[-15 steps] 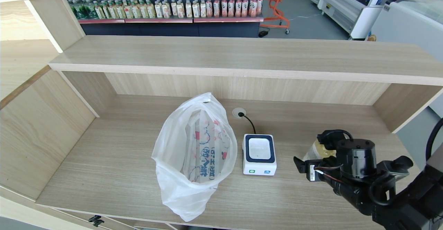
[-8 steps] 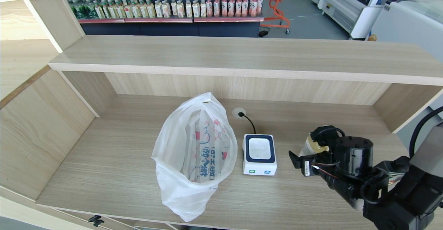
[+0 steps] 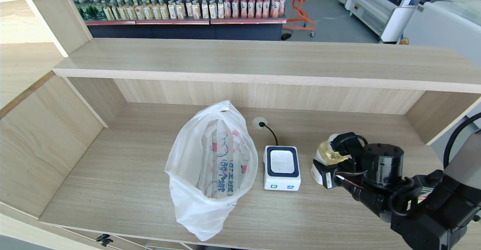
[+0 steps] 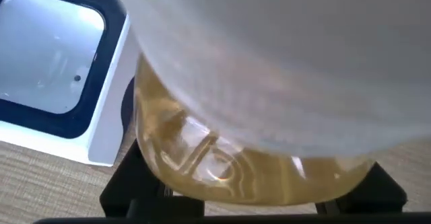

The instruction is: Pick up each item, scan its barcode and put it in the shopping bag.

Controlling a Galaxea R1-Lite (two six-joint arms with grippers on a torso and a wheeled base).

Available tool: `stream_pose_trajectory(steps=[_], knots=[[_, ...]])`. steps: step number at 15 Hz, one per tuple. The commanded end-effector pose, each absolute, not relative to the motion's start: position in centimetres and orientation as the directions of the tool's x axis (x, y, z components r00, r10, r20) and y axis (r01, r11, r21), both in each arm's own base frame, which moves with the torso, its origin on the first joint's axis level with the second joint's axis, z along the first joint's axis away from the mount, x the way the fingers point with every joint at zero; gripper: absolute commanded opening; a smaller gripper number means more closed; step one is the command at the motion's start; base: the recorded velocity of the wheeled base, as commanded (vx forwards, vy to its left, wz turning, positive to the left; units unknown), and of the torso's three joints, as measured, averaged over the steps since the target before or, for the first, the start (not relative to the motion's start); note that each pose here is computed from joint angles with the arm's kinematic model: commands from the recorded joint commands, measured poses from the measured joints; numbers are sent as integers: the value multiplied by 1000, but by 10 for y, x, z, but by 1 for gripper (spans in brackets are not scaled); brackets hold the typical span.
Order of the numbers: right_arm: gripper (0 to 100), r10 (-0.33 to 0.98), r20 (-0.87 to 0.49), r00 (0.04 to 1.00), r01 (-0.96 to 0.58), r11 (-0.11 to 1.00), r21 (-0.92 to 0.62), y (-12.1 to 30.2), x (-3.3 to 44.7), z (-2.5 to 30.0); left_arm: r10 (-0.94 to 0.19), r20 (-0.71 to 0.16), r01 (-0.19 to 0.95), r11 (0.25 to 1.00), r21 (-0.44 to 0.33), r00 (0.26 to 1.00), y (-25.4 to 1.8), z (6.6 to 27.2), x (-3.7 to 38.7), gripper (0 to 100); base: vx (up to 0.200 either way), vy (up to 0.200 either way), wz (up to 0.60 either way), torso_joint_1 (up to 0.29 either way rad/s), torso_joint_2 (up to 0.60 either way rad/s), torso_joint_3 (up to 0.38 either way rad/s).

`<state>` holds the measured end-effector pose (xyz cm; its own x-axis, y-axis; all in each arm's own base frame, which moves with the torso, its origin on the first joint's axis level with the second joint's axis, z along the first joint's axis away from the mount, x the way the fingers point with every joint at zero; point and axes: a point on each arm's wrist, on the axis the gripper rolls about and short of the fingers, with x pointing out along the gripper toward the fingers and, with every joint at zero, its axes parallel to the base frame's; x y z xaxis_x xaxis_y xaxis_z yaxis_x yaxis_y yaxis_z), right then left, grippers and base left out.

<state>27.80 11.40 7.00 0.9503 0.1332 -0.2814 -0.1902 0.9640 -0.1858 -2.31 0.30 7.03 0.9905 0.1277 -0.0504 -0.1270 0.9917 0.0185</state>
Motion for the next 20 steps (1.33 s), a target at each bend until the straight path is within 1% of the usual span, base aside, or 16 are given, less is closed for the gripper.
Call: stream_pose_trajectory(steps=[1,2,3,4,5,6,7,8,9,10,11,12,15,16,17,20], knots=[[0,112,-316,942,-190,955,-229,101,266,73,129,-50,-128,992,19,990,3,70,-23,100,0,0,0,0,0,0],[0,134,-324,936,-212,952,-220,99,263,76,129,-50,-128,992,19,990,3,70,-23,100,0,0,0,0,0,0],[0,230,-271,935,-275,950,-145,97,263,96,129,-50,-128,992,19,990,3,70,-23,100,0,0,0,0,0,0],[0,288,-225,931,-314,945,-93,92,261,120,129,-50,-128,992,19,990,3,70,-23,100,0,0,0,0,0,0],[0,350,-217,911,-370,927,-59,81,250,152,129,-50,-128,992,19,990,3,70,-23,100,0,0,0,0,0,0],[0,422,-251,871,-440,898,-20,67,235,184,129,-50,-128,992,19,990,3,70,-23,100,0,0,0,0,0,0],[0,508,-270,818,-521,853,24,60,222,208,129,-50,-128,992,19,990,3,70,-23,100,0,0,0,0,0,0],[0,592,-248,767,-600,799,53,55,212,228,129,-50,-128,992,19,990,3,70,-23,100,0,0,0,0,0,0],[0,672,-213,709,-671,736,86,52,206,240,129,-50,-128,992,19,990,3,70,-23,100,0,0,0,0,0,0],[0,743,-182,644,-736,666,116,52,202,246,129,-50,-128,992,19,990,3,70,-23,100,0,0,0,0,0,0],[0,767,-174,617,-758,639,128,53,202,247,129,-50,-128,992,19,990,3,70,-23,100,0,0,0,0,0,0],[0,829,-164,535,-813,558,168,56,202,245,129,-50,-128,992,19,990,3,70,-23,100,0,0,0,0,0,0],[0,892,-152,425,-871,449,199,67,211,242,129,-50,-128,992,19,990,3,70,-23,100,0,0,0,0,0,0],[0,902,-150,404,-879,428,209,68,212,241,129,-50,-128,992,19,990,3,70,-23,100,0,0,0,0,0,0],[0,938,-131,320,-909,343,237,70,211,242,129,-50,-128,992,19,990,3,70,-23,100,0,0,0,0,0,0],[0,967,-107,230,-926,251,282,77,210,249,129,-50,-128,992,19,990,3,70,-23,100,0,0,0,0,0,0]])
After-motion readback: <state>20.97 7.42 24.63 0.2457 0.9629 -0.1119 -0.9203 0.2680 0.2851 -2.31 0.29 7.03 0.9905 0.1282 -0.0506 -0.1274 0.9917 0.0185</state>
